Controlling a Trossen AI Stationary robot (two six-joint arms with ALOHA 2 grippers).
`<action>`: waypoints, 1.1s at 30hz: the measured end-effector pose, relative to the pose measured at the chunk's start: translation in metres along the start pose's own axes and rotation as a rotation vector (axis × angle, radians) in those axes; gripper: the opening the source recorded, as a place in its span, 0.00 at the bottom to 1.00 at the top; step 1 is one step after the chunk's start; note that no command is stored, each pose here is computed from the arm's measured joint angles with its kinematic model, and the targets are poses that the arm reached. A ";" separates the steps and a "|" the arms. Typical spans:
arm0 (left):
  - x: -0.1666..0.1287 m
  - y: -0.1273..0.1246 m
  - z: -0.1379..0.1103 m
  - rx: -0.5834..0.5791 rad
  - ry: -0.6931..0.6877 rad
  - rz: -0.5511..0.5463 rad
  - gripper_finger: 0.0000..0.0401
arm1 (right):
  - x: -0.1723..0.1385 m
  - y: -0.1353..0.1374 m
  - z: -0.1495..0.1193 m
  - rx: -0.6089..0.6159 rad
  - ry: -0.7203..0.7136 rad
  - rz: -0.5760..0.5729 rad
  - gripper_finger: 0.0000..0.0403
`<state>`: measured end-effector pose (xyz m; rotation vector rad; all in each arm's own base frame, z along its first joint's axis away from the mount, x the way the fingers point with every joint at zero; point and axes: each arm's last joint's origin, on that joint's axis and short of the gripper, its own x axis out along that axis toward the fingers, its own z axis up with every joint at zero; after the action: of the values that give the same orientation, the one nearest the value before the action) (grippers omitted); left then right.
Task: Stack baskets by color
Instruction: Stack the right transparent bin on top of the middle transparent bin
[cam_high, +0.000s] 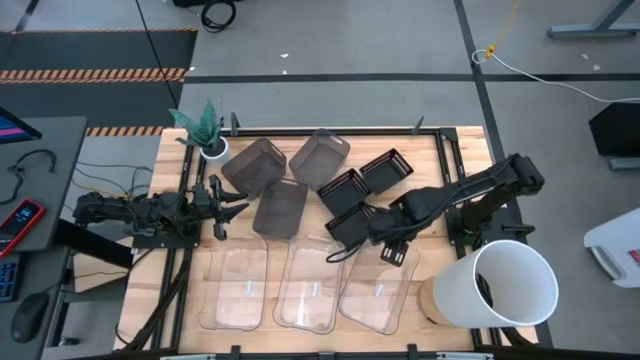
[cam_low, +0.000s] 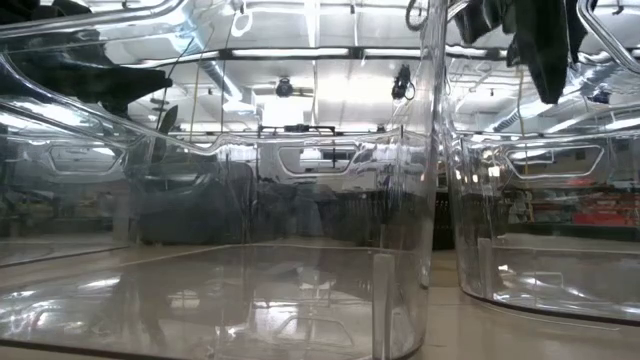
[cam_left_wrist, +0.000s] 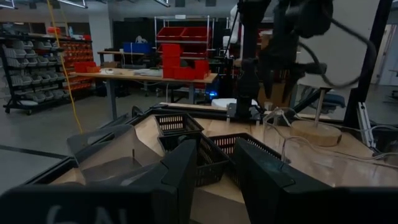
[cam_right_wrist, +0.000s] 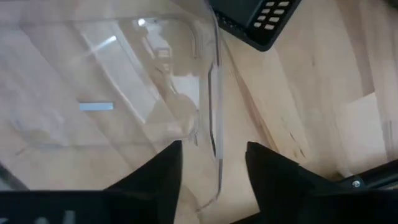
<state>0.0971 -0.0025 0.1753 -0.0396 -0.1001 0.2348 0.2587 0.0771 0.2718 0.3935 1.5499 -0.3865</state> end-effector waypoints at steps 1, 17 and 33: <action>0.000 0.000 0.000 0.000 0.000 0.000 0.29 | 0.004 0.002 0.002 -0.008 0.013 -0.004 0.49; 0.000 0.000 0.000 0.000 0.000 0.000 0.29 | 0.019 0.003 0.020 -0.004 0.034 -0.055 0.69; 0.000 0.000 0.000 0.000 0.000 0.000 0.29 | 0.063 -0.012 0.019 0.044 0.124 -0.016 0.51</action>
<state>0.0971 -0.0025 0.1753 -0.0395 -0.1001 0.2346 0.2687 0.0584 0.2084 0.4464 1.6678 -0.4150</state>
